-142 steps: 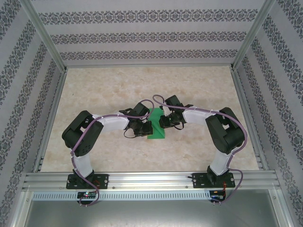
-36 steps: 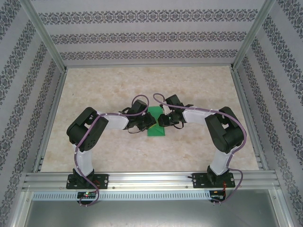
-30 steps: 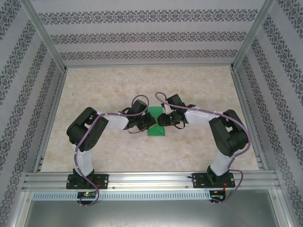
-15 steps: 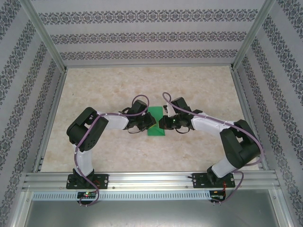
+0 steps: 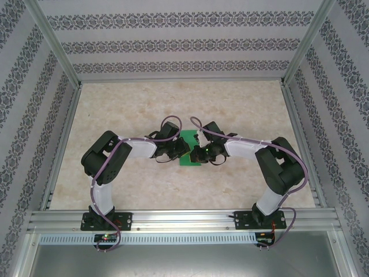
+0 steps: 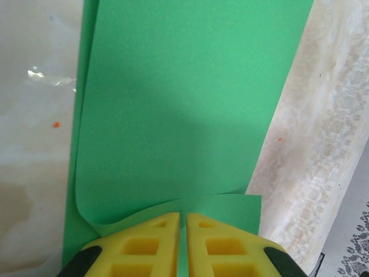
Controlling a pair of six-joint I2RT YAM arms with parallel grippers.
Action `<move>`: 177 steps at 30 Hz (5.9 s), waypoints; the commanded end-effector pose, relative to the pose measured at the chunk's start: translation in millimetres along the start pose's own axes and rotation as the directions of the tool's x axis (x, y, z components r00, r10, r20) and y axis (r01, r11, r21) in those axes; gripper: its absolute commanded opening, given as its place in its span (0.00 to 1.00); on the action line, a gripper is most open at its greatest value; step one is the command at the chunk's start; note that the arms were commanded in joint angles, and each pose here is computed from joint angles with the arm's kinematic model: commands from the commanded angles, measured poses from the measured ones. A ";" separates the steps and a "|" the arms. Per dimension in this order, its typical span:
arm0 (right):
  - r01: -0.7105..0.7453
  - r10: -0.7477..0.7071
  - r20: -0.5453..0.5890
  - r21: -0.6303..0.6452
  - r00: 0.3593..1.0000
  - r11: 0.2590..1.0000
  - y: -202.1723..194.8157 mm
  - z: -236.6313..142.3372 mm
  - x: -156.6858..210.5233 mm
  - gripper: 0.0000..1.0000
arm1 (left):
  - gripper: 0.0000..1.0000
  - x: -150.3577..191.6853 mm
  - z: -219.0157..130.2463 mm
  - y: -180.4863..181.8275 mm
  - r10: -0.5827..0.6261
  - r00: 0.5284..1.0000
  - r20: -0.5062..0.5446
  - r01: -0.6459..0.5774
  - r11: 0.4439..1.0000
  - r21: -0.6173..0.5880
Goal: Fold a paper plane with a square sheet of paper (pick it up from the middle)
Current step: Fold the triangle a second time at the center of the table.
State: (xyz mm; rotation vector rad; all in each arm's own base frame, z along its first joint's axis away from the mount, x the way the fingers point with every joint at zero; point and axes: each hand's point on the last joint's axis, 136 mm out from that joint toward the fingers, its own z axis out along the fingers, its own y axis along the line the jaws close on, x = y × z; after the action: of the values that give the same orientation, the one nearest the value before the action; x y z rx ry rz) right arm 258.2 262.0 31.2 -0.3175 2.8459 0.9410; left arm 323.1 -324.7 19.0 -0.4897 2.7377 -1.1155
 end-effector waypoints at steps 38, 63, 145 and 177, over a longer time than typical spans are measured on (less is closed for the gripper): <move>-0.254 0.264 -0.147 0.085 0.953 0.964 -70.5 13.5 66.7 0.11 | 0.12 9.4 8.9 47.6 -0.026 0.999 -0.032 0.021 0.989 -0.149; -0.328 0.334 -0.066 0.089 0.940 0.941 -67.4 -5.2 77.8 0.08 | 0.11 9.0 9.5 47.9 -0.019 0.999 -0.038 0.012 0.987 -0.161; -0.310 0.310 -0.004 0.060 0.951 0.949 -55.5 17.7 33.2 0.11 | 0.05 35.9 -1.1 -31.8 0.092 0.988 -0.122 -0.078 0.990 0.117; -0.282 0.291 -0.048 0.145 0.956 0.949 -64.3 17.3 46.9 0.03 | 0.09 -23.4 -16.1 32.6 -0.029 0.998 0.057 0.034 0.996 -0.086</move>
State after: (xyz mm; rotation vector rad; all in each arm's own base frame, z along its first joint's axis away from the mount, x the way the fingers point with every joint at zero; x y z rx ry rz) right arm 262.3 242.9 10.1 0.0344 2.8626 1.0062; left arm 315.1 -317.4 18.9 -0.4708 2.7663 -1.1526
